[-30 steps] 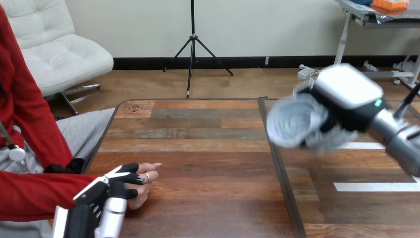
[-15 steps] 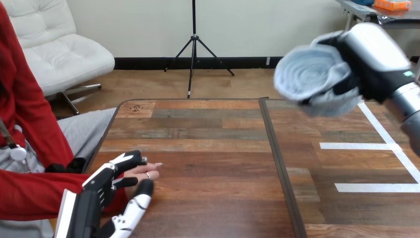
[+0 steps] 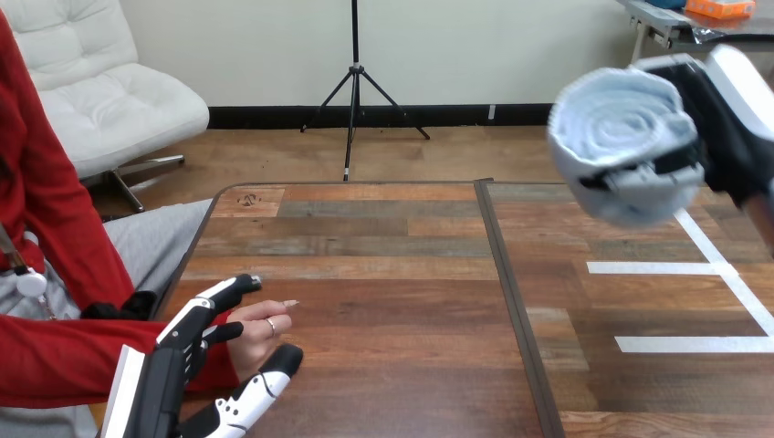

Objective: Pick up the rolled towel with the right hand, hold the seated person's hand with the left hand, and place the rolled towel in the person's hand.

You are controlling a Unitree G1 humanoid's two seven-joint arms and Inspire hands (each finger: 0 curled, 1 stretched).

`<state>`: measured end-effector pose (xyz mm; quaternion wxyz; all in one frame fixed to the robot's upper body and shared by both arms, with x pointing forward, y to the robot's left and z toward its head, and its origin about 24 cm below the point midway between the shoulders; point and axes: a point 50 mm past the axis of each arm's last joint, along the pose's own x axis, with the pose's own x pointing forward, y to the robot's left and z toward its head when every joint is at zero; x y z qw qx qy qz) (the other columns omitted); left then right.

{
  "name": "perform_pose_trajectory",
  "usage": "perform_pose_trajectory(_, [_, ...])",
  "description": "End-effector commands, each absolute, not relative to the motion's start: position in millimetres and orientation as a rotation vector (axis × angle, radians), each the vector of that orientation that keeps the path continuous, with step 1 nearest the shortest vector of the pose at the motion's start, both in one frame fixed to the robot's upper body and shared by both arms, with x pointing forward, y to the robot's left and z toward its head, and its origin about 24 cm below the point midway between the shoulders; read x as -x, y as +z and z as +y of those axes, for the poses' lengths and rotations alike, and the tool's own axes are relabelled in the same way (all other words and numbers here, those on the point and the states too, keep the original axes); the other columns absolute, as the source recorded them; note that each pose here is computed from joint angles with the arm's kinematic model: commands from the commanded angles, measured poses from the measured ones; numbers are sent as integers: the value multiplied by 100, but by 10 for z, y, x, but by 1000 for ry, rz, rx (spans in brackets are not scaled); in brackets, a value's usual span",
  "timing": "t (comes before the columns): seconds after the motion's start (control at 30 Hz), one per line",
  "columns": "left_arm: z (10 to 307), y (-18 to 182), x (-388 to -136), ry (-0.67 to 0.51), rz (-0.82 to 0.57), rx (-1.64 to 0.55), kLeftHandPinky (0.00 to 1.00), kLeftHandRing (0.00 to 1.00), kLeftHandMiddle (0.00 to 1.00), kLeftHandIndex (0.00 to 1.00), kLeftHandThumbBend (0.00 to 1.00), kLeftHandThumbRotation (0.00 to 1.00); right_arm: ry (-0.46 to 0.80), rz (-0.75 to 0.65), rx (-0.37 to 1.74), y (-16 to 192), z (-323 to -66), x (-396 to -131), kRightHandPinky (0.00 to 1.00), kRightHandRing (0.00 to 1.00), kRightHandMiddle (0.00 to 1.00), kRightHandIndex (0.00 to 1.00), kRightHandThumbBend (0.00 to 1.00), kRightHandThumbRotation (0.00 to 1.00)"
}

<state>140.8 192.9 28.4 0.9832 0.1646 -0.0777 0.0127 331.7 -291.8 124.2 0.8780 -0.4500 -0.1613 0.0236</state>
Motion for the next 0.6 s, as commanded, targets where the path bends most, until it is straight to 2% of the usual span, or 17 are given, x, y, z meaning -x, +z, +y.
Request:
perform_pose_trajectory(0.0, [1940, 477, -1573, 12, -260, -376, 79, 88, 87, 82, 87, 51, 2, -409, 847, 1365, -2853, -3347, 38, 41, 43, 44, 76, 0])
perform_pose_trajectory(0.33, [1961, 626, -1671, -3, -333, -498, 78, 89, 90, 86, 93, 58, -24, -389, 802, 1248, -2912, -3277, 34, 38, 42, 43, 75, 0])
perform_pose_trajectory(0.57, [1965, 718, -1714, -1, -359, -615, 77, 91, 92, 90, 98, 64, -36, -368, 774, 1186, -2941, -3251, 34, 40, 43, 43, 75, 0])
